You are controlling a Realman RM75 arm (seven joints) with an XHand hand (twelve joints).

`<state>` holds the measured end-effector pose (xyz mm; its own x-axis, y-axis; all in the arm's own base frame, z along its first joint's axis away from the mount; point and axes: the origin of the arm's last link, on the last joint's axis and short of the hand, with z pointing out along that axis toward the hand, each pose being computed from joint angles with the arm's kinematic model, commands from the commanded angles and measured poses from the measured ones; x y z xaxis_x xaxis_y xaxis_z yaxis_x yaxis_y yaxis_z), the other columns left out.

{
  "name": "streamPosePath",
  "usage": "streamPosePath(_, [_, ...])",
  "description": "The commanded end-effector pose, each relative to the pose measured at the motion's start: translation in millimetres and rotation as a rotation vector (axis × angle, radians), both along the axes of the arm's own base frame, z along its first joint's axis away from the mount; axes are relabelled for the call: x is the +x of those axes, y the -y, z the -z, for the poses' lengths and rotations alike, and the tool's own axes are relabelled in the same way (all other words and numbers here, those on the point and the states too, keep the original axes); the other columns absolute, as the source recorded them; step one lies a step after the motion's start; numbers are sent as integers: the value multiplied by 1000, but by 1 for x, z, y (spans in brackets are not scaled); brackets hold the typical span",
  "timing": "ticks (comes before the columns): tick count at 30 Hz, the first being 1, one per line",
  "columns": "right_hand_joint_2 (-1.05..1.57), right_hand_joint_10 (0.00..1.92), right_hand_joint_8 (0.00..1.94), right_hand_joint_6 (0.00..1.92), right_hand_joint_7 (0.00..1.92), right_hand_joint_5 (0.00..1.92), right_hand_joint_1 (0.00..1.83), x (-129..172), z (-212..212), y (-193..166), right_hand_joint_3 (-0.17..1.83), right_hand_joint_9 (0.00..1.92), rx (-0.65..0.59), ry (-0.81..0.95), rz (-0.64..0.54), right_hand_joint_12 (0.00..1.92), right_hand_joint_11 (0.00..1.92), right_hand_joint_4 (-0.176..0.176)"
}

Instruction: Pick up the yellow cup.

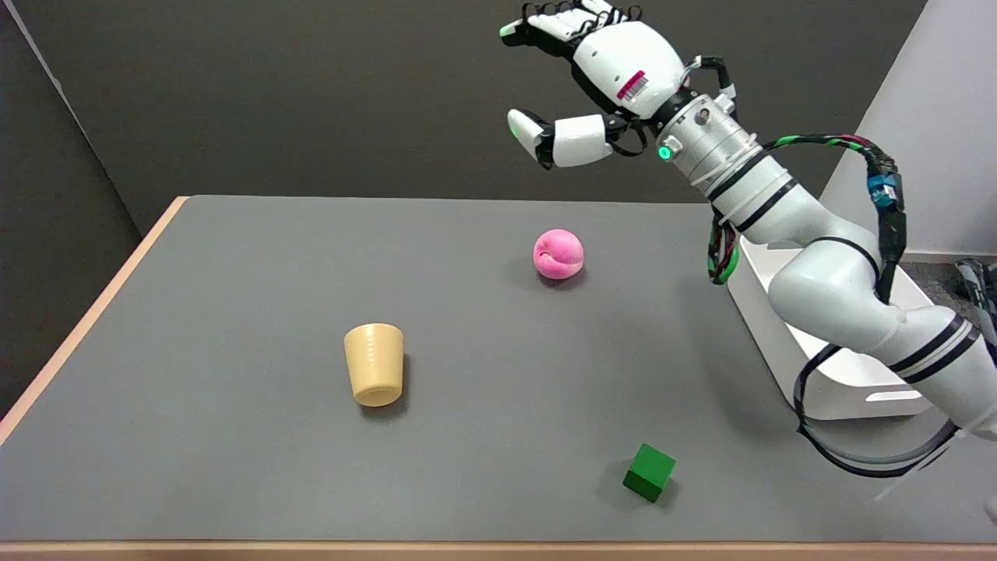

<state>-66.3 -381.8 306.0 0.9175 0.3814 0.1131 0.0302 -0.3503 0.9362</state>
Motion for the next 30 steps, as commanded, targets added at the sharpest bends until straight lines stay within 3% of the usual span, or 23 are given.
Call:
streamPosePath(1, [632, 795, 451, 537, 374, 263, 280, 3, -19, -6, 964, 315, -33, -107, -73, 1173, 129, 42])
streamPosePath(11, [620, 793, 461, 544, 383, 266, 268, 2, -10, -16, 967, 327, 76, 24, 0, 1172, 137, 51])
streamPosePath(17, [642, 808, 411, 538, 412, 292, 329, 0, 13, -18, 872, 323, 127, 4, 30, 1220, 136, 71])
streamPosePath(27, [644, 761, 384, 515, 380, 275, 390, -44, 72, 5, 884, 306, 161, 54, 237, 1193, 122, 82])
streamPosePath(30, [620, 740, 394, 498, 347, 248, 350, -60, 88, 8, 932, 288, 152, 79, 321, 1148, 113, 62])
